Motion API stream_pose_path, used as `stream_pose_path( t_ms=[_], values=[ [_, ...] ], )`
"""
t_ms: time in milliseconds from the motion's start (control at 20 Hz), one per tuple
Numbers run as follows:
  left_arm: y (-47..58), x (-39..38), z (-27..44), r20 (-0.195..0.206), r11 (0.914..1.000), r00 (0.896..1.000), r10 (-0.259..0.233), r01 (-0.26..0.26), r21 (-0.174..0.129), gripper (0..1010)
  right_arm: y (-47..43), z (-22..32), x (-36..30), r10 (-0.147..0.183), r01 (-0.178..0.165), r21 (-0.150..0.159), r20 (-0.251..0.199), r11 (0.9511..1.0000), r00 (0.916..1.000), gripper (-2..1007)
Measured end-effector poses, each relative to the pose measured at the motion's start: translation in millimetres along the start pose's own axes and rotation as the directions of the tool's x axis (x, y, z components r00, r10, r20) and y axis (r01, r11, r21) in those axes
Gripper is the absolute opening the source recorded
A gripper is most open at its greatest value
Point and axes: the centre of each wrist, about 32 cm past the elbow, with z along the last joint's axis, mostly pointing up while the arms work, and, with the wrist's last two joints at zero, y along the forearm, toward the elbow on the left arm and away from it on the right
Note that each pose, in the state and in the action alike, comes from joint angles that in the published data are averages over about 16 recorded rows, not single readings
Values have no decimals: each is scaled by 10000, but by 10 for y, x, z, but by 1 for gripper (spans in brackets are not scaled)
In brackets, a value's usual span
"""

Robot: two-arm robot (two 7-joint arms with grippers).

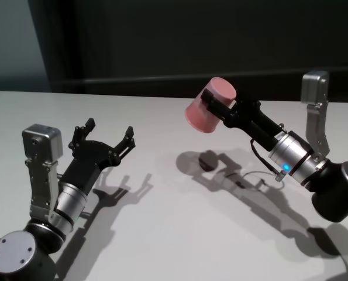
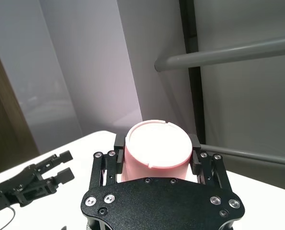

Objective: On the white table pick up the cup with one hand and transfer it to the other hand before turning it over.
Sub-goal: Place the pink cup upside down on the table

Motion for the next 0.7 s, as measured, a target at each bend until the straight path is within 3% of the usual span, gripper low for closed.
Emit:
stream_pose_path(
  t_ms=[350,700],
  values=[
    [0,0,0,1,10000,10000,0,0,0,1001,7,-13,-16,-79,144,-716,903,9973,9959,748],
    [0,0,0,1,10000,10000,0,0,0,1001,34,-32,-43,170,48,-1344,1604,9909,9869,748]
  ],
)
